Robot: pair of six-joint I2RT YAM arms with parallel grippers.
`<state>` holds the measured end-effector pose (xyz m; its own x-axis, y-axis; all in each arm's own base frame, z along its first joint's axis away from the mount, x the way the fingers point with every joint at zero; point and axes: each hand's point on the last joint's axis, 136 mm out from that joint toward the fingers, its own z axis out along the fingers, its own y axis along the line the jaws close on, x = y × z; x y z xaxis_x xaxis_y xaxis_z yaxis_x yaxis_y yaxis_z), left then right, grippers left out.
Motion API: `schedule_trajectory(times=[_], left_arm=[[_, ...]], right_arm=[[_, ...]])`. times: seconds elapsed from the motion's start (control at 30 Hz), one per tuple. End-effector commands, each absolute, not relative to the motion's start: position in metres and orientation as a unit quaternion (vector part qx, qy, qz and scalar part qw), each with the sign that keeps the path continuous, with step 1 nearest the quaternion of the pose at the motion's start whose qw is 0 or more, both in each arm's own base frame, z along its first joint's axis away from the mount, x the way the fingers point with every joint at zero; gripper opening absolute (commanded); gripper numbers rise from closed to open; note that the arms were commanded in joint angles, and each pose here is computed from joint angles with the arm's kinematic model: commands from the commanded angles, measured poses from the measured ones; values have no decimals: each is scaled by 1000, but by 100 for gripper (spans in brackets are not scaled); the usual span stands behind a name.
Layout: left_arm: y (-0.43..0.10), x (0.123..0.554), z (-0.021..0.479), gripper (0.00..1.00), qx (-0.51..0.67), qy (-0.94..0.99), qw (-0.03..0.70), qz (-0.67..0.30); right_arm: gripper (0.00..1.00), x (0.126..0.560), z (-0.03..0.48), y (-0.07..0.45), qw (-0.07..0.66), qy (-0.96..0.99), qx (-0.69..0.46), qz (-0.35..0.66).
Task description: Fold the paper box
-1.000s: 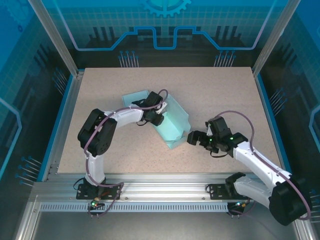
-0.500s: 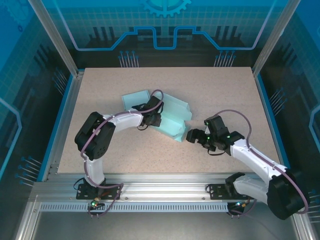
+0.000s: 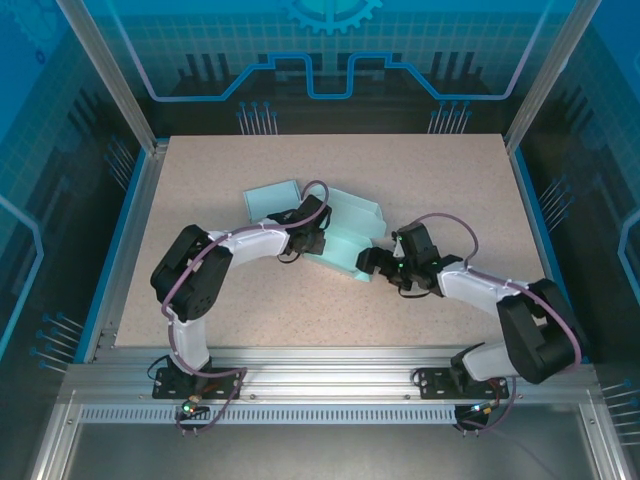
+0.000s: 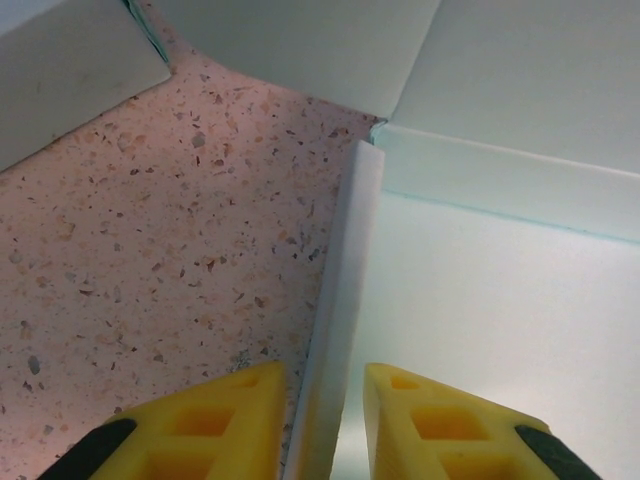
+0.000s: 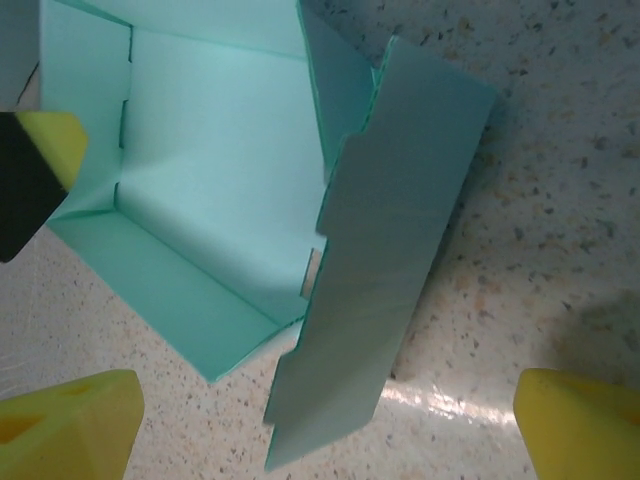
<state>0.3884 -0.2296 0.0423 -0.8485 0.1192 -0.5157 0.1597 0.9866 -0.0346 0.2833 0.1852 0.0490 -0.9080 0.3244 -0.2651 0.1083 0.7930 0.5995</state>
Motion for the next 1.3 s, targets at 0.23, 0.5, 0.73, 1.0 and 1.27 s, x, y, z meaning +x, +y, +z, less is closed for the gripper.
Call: schedule_trajectory(times=[0.23, 0.5, 0.73, 1.0, 1.27], left_arm=[[-228, 382, 46, 28, 59, 962, 262, -43], [-231, 382, 42, 28, 61, 963, 259, -43], [-232, 381, 42, 28, 64, 963, 258, -43], [-240, 377, 38, 28, 71, 963, 254, -48], [-244, 376, 39, 28, 74, 963, 255, -52]], right_arm=[[86, 306, 54, 206, 206, 902, 112, 363], [83, 315, 88, 211, 252, 887, 82, 378], [78, 318, 85, 217, 248, 887, 74, 383], [69, 324, 84, 227, 248, 885, 66, 389], [54, 326, 59, 215, 224, 911, 92, 333]])
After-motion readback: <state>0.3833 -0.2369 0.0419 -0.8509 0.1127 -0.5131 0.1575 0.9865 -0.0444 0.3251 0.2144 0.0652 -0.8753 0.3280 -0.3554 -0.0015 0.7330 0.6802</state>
